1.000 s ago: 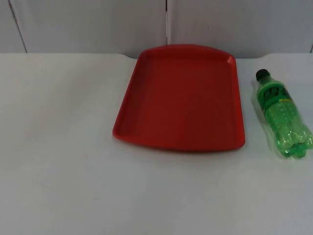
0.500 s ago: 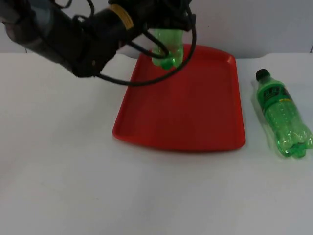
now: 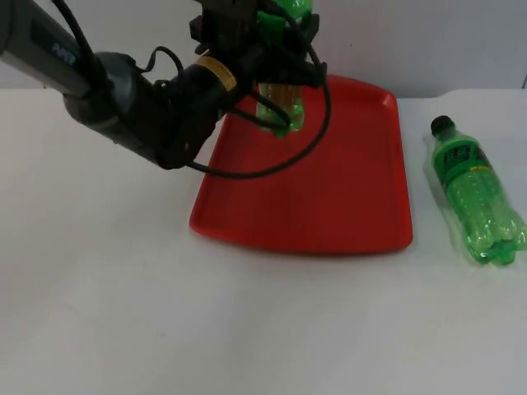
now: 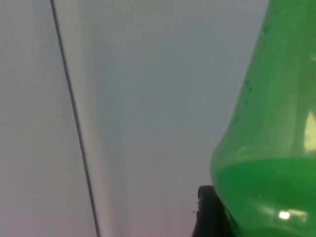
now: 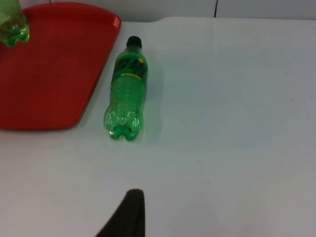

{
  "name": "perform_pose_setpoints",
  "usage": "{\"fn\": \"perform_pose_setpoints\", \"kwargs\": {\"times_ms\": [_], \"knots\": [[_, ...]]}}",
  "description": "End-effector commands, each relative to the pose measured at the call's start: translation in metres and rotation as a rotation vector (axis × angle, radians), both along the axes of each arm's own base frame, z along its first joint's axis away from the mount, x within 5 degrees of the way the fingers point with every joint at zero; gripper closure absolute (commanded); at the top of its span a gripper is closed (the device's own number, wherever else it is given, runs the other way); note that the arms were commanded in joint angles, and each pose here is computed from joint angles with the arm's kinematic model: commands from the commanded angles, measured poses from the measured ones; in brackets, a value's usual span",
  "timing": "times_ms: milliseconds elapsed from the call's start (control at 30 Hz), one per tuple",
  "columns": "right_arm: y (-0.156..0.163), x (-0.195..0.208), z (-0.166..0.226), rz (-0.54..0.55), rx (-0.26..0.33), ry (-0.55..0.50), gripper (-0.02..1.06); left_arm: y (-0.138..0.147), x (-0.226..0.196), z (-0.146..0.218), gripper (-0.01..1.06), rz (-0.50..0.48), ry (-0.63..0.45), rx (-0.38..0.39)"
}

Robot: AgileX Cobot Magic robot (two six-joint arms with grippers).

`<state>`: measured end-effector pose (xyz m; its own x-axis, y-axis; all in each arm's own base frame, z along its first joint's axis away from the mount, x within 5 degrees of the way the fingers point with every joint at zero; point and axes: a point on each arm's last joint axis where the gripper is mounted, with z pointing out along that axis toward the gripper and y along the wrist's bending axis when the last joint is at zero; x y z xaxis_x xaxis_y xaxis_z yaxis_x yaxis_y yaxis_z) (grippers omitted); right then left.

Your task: Place the bottle upright on the tray.

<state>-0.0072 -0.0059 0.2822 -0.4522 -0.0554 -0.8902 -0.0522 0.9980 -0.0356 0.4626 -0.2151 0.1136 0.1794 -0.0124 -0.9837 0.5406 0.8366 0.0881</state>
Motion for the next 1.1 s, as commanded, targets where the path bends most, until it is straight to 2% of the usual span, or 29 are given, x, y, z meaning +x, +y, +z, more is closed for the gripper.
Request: {"fn": "perform_pose_setpoints", "kwargs": {"times_ms": [0,433,833,900,967,1000,1067], "knots": [[0.000,0.000,-0.001,-0.003,-0.009,-0.001,-0.01,-0.002,0.005,0.000,1.05,0.016,-0.025,-0.033],[0.000,0.000,-0.001,-0.003,-0.009,-0.001,-0.01,-0.002,0.015,-0.044,1.05,0.048,0.029,-0.037],[0.000,0.000,-0.001,-0.003,-0.009,-0.001,-0.01,-0.004,0.014,-0.050,1.04,0.034,0.038,-0.019],[0.000,0.000,-0.001,-0.003,-0.009,-0.001,-0.01,-0.004,0.013,-0.050,0.95,0.027,0.037,-0.013],[0.000,0.000,-0.001,-0.003,-0.009,-0.001,-0.01,-0.004,0.014,-0.051,0.77,0.028,0.045,-0.008],[0.000,0.000,-0.001,-0.003,-0.009,-0.001,-0.01,-0.004,0.014,-0.051,0.77,0.028,0.045,-0.008],[0.000,0.000,-0.001,-0.003,-0.009,-0.001,-0.01,-0.004,0.014,-0.051,0.54,0.028,0.048,-0.010]]}}
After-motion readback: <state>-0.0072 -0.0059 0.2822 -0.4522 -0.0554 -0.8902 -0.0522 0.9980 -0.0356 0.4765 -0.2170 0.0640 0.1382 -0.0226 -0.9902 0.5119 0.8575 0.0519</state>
